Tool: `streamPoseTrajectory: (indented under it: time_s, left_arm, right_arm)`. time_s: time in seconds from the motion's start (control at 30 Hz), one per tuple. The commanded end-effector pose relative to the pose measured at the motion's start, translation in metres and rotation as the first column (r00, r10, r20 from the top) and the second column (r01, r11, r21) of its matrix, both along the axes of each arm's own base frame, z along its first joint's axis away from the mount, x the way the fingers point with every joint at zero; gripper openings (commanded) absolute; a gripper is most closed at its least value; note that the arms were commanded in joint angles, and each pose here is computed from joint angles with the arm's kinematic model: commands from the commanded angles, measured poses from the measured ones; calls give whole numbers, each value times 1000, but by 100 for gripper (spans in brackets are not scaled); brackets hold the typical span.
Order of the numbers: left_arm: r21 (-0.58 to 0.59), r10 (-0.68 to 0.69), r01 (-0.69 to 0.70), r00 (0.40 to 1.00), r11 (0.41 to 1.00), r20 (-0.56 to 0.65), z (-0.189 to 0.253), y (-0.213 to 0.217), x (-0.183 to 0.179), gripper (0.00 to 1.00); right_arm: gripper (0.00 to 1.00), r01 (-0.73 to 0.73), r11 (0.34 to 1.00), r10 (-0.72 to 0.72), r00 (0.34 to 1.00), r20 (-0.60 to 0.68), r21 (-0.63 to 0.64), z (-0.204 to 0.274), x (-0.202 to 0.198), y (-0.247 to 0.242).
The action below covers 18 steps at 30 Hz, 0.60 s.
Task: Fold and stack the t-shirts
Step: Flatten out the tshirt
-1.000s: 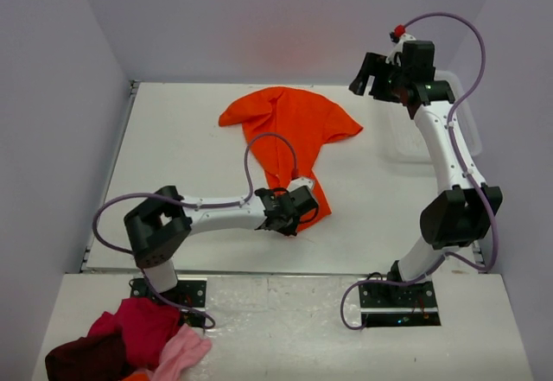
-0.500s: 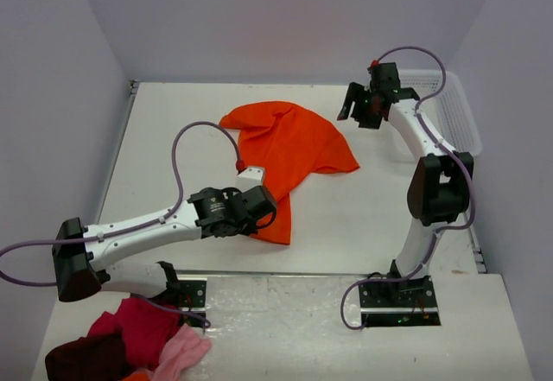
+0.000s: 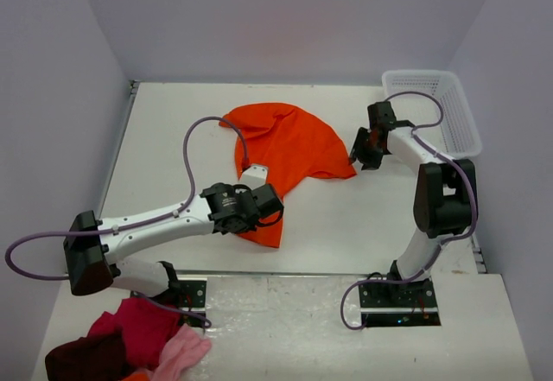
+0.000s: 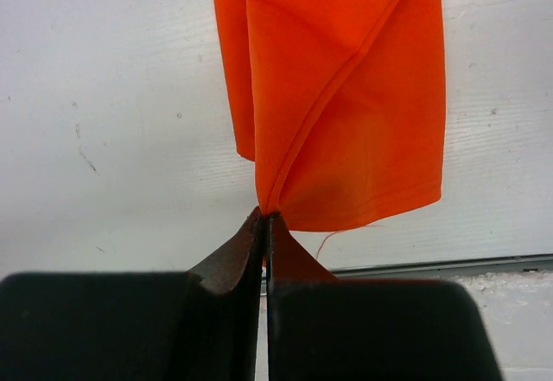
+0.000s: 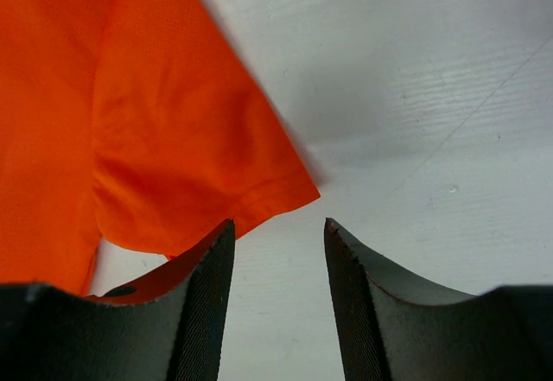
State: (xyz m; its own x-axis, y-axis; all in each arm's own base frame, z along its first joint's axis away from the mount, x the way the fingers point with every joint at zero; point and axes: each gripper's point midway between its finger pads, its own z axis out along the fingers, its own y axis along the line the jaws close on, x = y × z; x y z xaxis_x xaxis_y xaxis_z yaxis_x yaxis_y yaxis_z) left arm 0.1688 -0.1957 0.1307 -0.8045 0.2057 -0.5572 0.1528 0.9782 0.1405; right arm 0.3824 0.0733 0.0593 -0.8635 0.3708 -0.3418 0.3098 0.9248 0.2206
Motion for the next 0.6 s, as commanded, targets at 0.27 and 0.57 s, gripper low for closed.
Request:
streamPoseTrajectory:
  time_s: [0.27,0.57]
  left_arm:
    - [-82,-22,28,997,996,76,28,-10,11,0]
    - [-110,-37,44,997,993,68,29,-12,8,0]
  right_arm:
    - [49,59,998,-60,998,32,18,-2,2,-1]
    - [45,83,997,-83,996,-20,2,-21,4,-2]
